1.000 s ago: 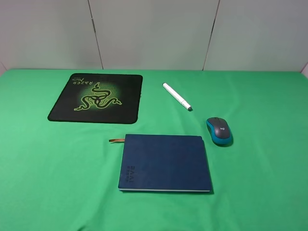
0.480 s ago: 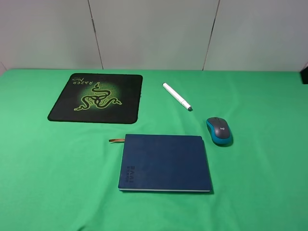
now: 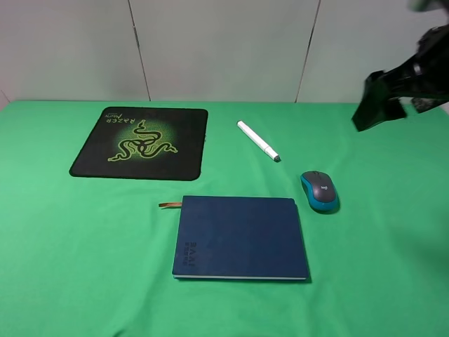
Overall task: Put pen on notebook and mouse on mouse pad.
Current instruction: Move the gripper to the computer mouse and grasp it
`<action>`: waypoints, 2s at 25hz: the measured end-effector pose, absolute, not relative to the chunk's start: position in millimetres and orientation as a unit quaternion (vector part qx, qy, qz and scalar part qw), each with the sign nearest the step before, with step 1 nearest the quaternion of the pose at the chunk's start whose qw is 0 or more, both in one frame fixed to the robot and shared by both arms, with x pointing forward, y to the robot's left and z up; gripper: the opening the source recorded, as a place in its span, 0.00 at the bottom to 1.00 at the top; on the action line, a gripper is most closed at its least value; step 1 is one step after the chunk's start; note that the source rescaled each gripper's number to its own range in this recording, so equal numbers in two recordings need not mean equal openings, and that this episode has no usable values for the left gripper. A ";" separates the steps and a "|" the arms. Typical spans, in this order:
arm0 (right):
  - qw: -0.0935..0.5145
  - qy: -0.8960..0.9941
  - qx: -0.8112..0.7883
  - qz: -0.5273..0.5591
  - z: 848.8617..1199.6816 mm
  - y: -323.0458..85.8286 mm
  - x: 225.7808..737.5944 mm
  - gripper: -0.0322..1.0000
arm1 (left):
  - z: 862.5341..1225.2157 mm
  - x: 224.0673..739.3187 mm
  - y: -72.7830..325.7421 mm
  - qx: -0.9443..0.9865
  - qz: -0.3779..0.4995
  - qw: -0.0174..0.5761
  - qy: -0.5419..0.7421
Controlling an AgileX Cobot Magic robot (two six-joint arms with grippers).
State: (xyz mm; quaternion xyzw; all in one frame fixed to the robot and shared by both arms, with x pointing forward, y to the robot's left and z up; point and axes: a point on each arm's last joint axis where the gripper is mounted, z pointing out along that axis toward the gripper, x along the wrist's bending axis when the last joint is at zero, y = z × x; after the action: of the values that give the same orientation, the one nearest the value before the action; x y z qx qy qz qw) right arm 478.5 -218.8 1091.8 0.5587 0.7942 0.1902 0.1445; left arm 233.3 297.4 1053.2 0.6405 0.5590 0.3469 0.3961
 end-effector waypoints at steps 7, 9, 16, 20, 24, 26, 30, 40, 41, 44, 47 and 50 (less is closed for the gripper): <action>0.093 0.797 0.582 0.136 1049.0 -197.6 507.8 1.00 | 1053.2 233.3 297.4 0.641 0.347 0.396 0.559; 0.081 0.797 0.586 0.118 1035.3 -195.1 514.5 1.00 | 1053.2 233.3 297.4 0.641 0.347 0.396 0.559; 0.057 0.802 0.589 0.081 992.2 -187.4 534.8 1.00 | 1053.2 233.3 297.4 0.641 0.347 0.396 0.559; 0.049 0.803 0.590 0.069 971.1 -184.1 543.4 1.00 | 1053.2 233.3 297.4 0.641 0.347 0.396 0.559; 0.043 0.804 0.590 0.060 950.4 -181.2 550.9 1.00 | 1053.2 233.3 297.4 0.641 0.347 0.396 0.559; 0.043 0.804 0.590 0.058 939.6 -180.0 554.8 1.00 | 1053.2 233.3 297.4 0.641 0.347 0.396 0.559; 0.041 0.795 0.602 0.053 923.1 -186.9 562.9 1.00 | 1053.2 233.3 297.4 0.641 0.347 0.396 0.559; 0.034 0.782 0.620 0.050 901.4 -195.1 571.7 1.00 | 1053.2 233.3 297.4 0.641 0.347 0.396 0.559; 0.035 0.782 0.620 0.051 900.6 -195.1 571.9 1.00 | 1053.2 233.3 297.4 0.641 0.347 0.396 0.559; 0.035 0.782 0.620 0.050 899.0 -194.9 572.3 1.00 | 1053.2 233.3 297.4 0.641 0.347 0.396 0.559; 0.034 0.782 0.620 0.049 897.8 -194.9 572.4 0.95 | 1053.2 233.3 297.4 0.641 0.347 0.396 0.559; 0.034 0.782 0.620 0.049 897.8 -194.9 572.4 0.79 | 1053.2 233.3 297.4 0.641 0.347 0.396 0.559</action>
State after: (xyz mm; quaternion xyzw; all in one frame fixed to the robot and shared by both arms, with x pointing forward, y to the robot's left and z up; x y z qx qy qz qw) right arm 572.4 -194.9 897.8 0.6198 0.7825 0.0491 0.0336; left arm 233.3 297.4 1053.2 0.6405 0.5590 0.3469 0.3961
